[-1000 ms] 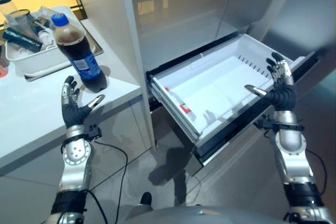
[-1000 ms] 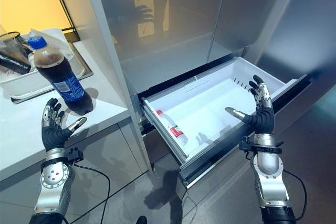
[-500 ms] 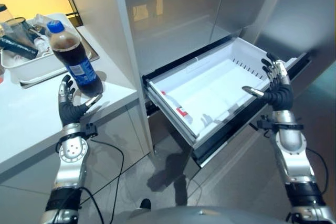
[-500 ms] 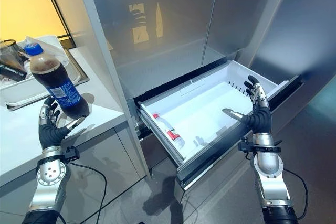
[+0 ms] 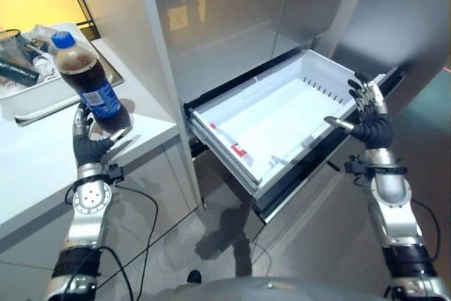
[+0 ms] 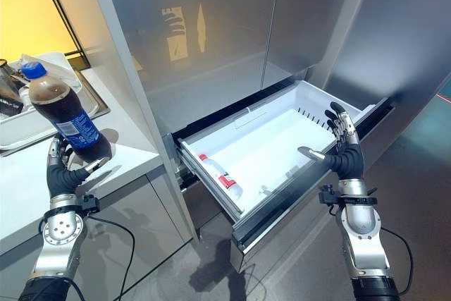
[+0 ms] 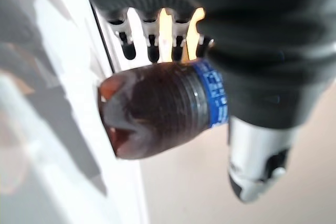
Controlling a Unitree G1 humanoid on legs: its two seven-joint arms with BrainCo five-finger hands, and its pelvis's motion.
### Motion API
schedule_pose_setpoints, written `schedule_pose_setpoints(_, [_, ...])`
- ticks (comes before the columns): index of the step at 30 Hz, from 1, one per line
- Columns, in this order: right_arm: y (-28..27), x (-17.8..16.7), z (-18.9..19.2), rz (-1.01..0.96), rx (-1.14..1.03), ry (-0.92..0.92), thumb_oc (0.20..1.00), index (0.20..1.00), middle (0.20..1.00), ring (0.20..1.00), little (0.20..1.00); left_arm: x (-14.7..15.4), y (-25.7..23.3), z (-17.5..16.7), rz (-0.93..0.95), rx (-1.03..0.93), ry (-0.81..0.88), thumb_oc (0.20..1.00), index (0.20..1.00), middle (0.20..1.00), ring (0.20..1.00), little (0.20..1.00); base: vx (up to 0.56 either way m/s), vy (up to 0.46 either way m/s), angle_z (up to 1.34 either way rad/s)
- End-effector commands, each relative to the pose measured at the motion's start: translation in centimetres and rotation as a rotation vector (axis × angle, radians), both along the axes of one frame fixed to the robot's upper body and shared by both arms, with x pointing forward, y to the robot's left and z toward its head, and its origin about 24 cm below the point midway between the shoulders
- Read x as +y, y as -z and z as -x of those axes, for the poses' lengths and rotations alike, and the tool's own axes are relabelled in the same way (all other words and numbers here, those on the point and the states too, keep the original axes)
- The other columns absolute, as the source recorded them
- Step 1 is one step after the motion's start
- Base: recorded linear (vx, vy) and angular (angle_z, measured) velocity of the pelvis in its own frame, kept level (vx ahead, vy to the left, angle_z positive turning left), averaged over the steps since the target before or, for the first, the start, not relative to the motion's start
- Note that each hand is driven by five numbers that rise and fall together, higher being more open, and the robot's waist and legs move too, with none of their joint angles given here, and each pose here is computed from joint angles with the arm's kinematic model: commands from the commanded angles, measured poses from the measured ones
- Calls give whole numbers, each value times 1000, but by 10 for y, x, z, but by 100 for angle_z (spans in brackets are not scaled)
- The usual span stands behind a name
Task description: Take the drinks into the refrigerator
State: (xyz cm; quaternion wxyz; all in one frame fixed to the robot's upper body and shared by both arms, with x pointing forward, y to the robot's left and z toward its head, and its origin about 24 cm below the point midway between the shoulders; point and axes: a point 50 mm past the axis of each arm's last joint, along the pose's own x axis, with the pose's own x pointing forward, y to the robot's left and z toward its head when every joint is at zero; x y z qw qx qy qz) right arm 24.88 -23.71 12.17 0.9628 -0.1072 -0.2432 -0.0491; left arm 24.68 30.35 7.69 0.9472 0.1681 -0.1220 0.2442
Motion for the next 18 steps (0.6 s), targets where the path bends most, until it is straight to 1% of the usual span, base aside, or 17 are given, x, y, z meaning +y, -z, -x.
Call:
schedule_pose_setpoints(1, [-29, 7, -1, 20, -125, -74, 1000, 1000, 1000, 1000, 1000, 15, -38, -23, -90, -90, -2, 1000, 1000, 1000, 1000, 1000, 7, 9, -5])
schedule_pose_setpoints(12, [-26, 11, -1, 13, -107, -115, 1000, 1000, 1000, 1000, 1000, 28, -46, -35, -92, -59, -24, 1000, 1000, 1000, 1000, 1000, 5, 1, -1])
schedule_pose_setpoints(18, [-26, 13, -2, 12, -103, -129, 1000, 1000, 1000, 1000, 1000, 26, -55, -43, -98, -73, -1, 1000, 1000, 1000, 1000, 1000, 9, 7, -10])
